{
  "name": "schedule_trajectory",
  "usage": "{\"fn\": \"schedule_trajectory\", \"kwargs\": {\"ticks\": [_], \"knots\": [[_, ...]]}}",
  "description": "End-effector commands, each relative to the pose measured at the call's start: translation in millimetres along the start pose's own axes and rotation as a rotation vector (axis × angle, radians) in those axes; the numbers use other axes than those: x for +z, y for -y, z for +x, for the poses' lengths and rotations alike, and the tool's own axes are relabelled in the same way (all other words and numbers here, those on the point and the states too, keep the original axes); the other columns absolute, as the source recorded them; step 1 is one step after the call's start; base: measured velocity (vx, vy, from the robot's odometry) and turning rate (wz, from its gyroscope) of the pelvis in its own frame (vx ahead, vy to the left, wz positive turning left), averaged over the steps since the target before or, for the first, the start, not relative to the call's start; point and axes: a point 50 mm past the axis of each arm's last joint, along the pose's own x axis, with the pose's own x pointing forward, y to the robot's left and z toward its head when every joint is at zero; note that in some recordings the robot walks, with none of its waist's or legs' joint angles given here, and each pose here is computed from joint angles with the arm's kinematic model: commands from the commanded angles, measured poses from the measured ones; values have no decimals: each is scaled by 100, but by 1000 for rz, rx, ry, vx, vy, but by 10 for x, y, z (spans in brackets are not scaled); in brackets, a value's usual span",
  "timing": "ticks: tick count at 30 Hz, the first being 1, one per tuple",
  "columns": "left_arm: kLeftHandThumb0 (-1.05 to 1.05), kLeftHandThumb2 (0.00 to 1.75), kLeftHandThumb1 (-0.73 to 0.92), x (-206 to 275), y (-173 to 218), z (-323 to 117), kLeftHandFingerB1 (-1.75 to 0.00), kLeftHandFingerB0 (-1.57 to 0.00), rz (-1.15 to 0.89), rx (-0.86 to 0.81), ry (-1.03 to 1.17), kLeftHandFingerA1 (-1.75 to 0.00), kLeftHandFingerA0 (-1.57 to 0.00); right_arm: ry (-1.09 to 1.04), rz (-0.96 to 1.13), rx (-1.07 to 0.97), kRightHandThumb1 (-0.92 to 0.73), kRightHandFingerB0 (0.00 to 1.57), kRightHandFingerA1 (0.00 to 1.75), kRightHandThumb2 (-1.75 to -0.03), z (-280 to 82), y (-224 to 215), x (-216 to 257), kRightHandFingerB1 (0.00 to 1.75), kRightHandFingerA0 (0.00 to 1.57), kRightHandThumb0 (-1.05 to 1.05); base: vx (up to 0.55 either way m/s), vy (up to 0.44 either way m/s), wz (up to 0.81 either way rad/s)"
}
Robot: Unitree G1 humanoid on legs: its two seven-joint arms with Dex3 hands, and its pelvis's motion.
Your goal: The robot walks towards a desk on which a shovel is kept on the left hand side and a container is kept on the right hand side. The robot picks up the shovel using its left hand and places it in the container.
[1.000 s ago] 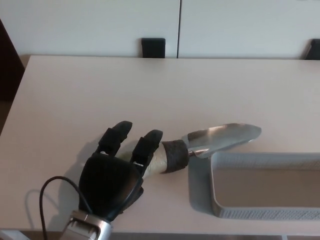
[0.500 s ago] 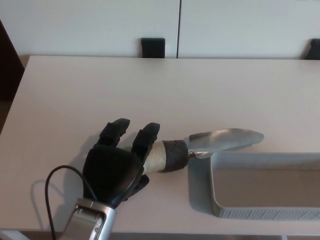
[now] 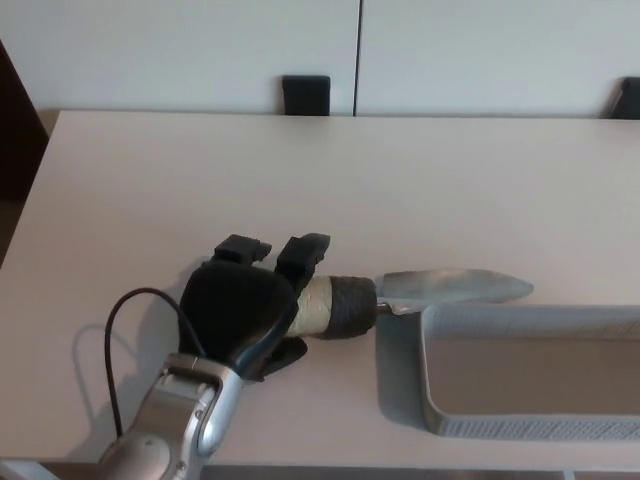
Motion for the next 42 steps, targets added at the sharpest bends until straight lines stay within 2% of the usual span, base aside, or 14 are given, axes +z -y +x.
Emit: {"fn": "schedule_trajectory", "kwargs": {"ticks": [1,2,7,10,11,12,15,16,18,21,24,33,34,42], "knots": [[-22,61,71,-162,120,151,-33,-39,-22,-520,-36,-97,-66,38,-12,24,-51,9,49,-77,20,58,69,42,17,-51,0,0,0],[-18,58,62,-207,138,169,-35,-44,-23,-583,-70,-56,-83,43,-15,28,-52,9,50,-77,30,60,79,42,17,-51,0,0,0],[-31,79,48,-362,270,171,-55,-56,1,-704,-147,-79,-84,55,-31,37,-64,13,45,-60,39,63,106,33,22,-48,0,0,0],[-17,61,72,-411,287,143,-41,-52,13,-688,-152,-68,-65,54,-42,37,-51,11,50,-78,53,77,110,43,18,-53,0,0,0],[-17,61,72,-428,289,129,-44,-56,10,-662,-141,-91,-57,54,-49,38,-64,14,44,-59,66,81,106,33,23,-50,0,0,0],[-15,61,73,-434,287,124,-48,-56,12,-654,-138,-122,-43,52,-50,39,-51,10,50,-80,66,80,104,43,18,-55,0,0,0],[-18,62,72,-461,265,111,-65,-54,-49,-605,-128,-127,-61,48,-66,43,-52,11,50,-80,53,75,103,43,18,-54,0,0,0],[-22,65,78,-475,247,118,-86,-50,-156,-577,-151,-125,-71,43,-70,47,-52,11,49,-80,52,71,106,43,18,-54,0,0,0],[-25,65,86,-494,213,129,-65,-62,-338,-508,-208,-95,-80,46,-82,53,-52,11,50,-80,60,66,110,43,18,-55,0,0,0],[-26,68,81,-498,164,136,-68,-64,-671,-350,-305,-148,-78,40,-94,55,-52,11,50,-81,50,63,96,43,19,-56,0,0,0],[-22,66,79,-501,149,139,-60,-72,-1024,-198,-433,-141,-74,45,-79,57,-65,14,44,-60,38,53,99,34,23,-49,0,0,0],[-12,60,89,-493,15,169,-112,-49,-1721,148,-680,-168,-55,58,-94,68,-66,13,45,-60,30,53,112,34,22,-48,0,0,0],[-6,59,91,-482,-8,177,-127,-50,-1801,199,-685,-173,-57,55,-104,65,-53,10,50,-80,31,54,110,43,18,-53,0,0,0],[-8,59,88,-270,-259,114,-98,-60,-1365,138,-334,-159,-74,40,-123,70,-54,10,49,-80,34,49,119,42,17,-54,0,0,0]]}}
